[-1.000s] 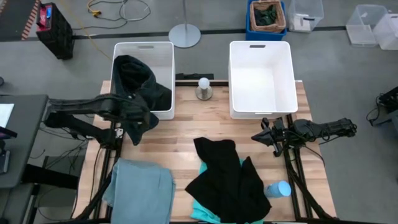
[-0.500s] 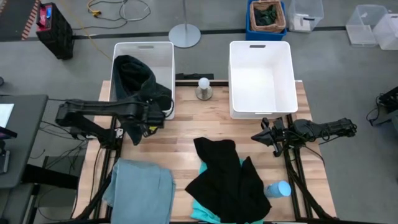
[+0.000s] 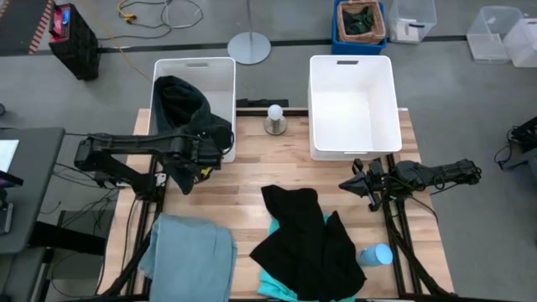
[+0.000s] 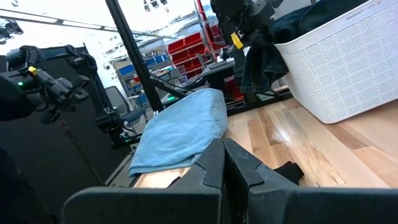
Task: Sort clothes
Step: Put the dark blue pants into the left white laundry bin
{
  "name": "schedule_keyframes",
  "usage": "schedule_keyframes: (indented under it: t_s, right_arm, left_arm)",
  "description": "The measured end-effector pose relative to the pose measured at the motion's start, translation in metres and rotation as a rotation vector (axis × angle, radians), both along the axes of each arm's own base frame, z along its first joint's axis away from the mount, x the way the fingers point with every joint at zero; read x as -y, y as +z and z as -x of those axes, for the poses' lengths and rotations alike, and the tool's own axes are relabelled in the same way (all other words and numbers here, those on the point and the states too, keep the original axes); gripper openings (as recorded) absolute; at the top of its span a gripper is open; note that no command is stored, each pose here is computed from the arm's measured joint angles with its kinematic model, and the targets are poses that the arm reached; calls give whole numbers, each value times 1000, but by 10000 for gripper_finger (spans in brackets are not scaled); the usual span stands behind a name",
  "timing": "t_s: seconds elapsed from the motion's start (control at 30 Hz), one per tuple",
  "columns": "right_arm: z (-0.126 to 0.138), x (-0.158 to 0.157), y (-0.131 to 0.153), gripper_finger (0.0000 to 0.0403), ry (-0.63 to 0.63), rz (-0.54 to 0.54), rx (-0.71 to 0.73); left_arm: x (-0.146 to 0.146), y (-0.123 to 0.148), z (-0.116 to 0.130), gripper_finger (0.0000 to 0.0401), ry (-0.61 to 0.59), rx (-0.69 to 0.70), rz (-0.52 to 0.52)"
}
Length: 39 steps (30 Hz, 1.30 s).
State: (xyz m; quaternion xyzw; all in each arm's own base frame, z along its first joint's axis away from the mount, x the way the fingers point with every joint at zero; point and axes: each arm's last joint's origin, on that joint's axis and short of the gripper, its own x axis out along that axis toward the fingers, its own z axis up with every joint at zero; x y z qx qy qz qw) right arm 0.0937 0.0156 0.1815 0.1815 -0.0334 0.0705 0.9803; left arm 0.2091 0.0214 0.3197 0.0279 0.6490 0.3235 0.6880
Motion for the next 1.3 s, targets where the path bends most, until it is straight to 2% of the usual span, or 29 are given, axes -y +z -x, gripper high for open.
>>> schedule_keyframes:
  t_s: [0.07, 0.2, 0.4, 0.53, 0.77, 1.2, 1.3]
  right_arm:
    - [0, 0, 0, 24, 0, 1, -4]
    - [0, 0, 0, 24, 0, 1, -3]
    - [0, 0, 0, 24, 0, 0, -3]
    - [0, 0, 0, 24, -1, 12, -2]
    - [0, 0, 0, 24, -1, 13, -1]
    - [0, 0, 0, 24, -2, 16, -1]
    - [0, 0, 0, 24, -2, 16, -1]
  left_arm:
    - [1, 2, 2, 23, -6, 13, 13]
    - [1, 8, 10, 23, 3, 54, 29]
    - [2, 19, 25, 56, 25, 126, 45]
    - [3, 24, 32, 58, 30, 163, 81]
    - [6, 24, 31, 55, 11, 193, 187]
    - [7, 24, 28, 66, -1, 213, 233]
    - [8, 33, 29, 66, -5, 242, 236]
